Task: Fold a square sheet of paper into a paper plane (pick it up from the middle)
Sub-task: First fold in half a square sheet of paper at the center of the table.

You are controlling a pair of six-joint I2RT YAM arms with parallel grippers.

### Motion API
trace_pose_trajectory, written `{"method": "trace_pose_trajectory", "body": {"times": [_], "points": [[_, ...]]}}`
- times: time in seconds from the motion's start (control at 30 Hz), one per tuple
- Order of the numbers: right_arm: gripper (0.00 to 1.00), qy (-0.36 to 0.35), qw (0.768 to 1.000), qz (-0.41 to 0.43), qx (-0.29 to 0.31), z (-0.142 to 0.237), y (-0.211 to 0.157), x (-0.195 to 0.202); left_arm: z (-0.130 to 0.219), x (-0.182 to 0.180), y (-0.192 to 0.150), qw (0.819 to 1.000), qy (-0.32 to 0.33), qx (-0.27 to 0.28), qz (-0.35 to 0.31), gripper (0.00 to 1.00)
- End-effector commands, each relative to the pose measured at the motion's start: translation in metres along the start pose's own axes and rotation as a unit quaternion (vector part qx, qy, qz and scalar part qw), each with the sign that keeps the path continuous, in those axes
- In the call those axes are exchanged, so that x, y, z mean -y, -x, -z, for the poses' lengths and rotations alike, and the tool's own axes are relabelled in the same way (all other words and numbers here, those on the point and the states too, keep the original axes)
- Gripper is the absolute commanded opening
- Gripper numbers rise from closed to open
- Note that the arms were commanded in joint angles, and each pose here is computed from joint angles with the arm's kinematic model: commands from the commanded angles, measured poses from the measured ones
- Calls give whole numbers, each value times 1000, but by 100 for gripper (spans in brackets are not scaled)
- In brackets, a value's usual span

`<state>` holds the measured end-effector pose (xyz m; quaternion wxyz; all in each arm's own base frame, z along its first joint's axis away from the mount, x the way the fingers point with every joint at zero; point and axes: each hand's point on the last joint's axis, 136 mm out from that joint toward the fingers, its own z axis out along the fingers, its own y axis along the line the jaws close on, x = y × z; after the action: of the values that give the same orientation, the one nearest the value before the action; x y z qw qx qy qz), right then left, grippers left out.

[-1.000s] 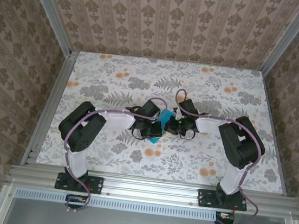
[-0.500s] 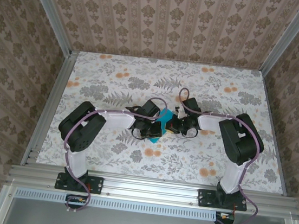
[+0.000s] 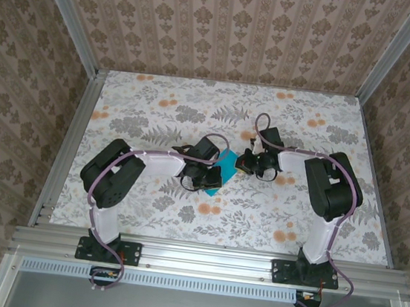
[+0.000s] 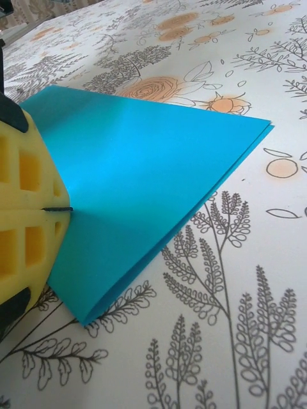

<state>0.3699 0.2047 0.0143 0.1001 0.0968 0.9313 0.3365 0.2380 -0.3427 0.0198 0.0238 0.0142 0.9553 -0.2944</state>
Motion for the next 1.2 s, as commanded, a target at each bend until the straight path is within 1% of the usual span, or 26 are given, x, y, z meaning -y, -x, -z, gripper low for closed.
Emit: {"method": "trace_pose_trajectory", "body": {"times": [0.0, 0.27, 0.47, 0.63, 0.87, 1.07, 1.17], "points": [[2, -46, 998, -1, 34, -1, 23, 27, -7, -39, -29, 996, 65, -53, 20, 7], [2, -52, 997, -9, 62, 5, 44, 45, -8, -38, -29, 997, 62, -52, 17, 7], [2, -28, 996, 5, 80, 11, 59, 34, -10, -38, -30, 997, 61, -55, 16, 7], [3, -30, 995, 12, 90, 16, 69, 30, -10, -37, -30, 997, 61, -54, 16, 7], [3, -33, 996, 4, 87, 13, 72, 38, -10, -38, -30, 996, 62, -55, 14, 7], [3, -36, 994, 12, 105, 28, 76, 32, -11, -37, -30, 997, 60, -54, 13, 7], [4, -26, 992, 20, 119, 37, 75, 24, -10, -36, -29, 997, 58, -53, 11, 7]]}}
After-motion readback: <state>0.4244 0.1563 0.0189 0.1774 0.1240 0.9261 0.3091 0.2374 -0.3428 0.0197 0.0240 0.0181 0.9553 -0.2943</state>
